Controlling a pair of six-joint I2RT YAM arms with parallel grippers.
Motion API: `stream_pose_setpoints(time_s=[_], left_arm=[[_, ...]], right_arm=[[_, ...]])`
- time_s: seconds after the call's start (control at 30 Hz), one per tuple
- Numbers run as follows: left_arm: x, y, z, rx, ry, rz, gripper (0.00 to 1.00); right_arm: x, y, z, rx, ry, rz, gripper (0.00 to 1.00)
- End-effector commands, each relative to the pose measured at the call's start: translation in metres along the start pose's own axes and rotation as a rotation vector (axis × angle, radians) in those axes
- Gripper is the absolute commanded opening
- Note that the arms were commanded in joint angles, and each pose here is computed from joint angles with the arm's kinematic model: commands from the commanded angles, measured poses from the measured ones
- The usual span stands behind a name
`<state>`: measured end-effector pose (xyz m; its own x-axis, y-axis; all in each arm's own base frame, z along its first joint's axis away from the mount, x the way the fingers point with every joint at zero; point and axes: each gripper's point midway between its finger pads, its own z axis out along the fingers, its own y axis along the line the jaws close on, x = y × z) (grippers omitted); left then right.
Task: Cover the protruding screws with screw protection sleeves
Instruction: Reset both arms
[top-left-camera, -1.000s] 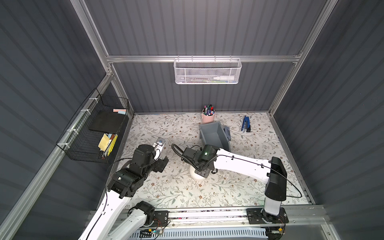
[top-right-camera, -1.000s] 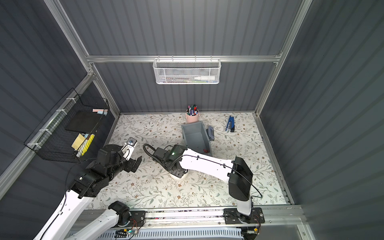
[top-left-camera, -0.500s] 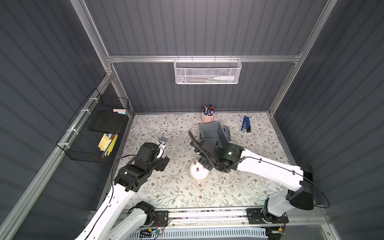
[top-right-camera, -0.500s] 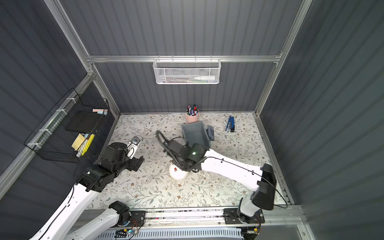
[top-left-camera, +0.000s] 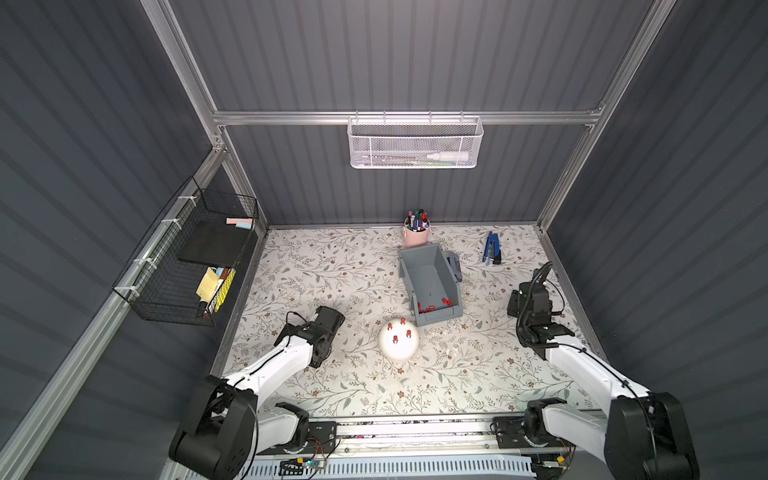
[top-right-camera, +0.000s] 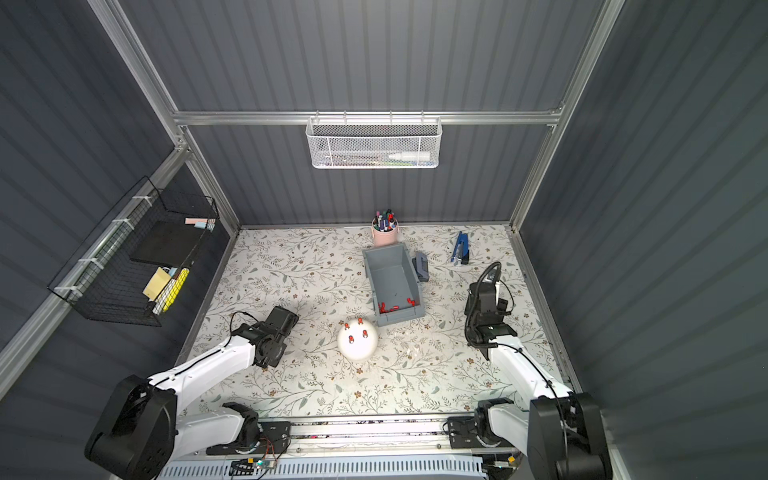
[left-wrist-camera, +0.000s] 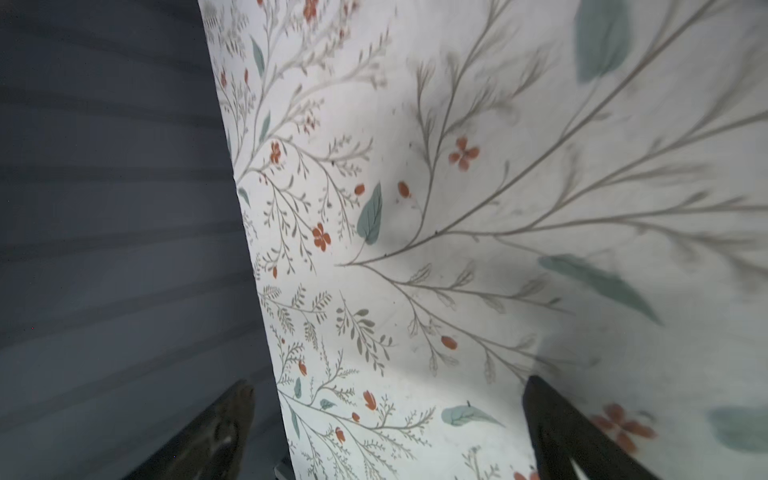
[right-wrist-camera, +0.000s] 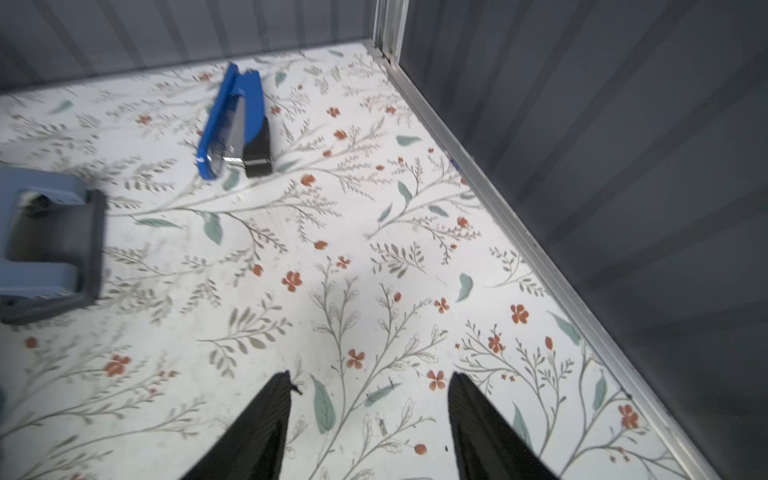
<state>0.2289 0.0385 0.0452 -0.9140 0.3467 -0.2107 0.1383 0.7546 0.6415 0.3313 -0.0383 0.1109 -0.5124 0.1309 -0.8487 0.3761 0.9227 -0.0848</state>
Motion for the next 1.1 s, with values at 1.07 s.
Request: stream_pose_setpoints(time_s=[1.07], left_arm=[[-0.008,-0.066,0.071,0.386,-0.065,-0.368,1.0]], right_arm=[[-0.013,0.056,0.053,-0.36,-0.126,0.001,0.99]])
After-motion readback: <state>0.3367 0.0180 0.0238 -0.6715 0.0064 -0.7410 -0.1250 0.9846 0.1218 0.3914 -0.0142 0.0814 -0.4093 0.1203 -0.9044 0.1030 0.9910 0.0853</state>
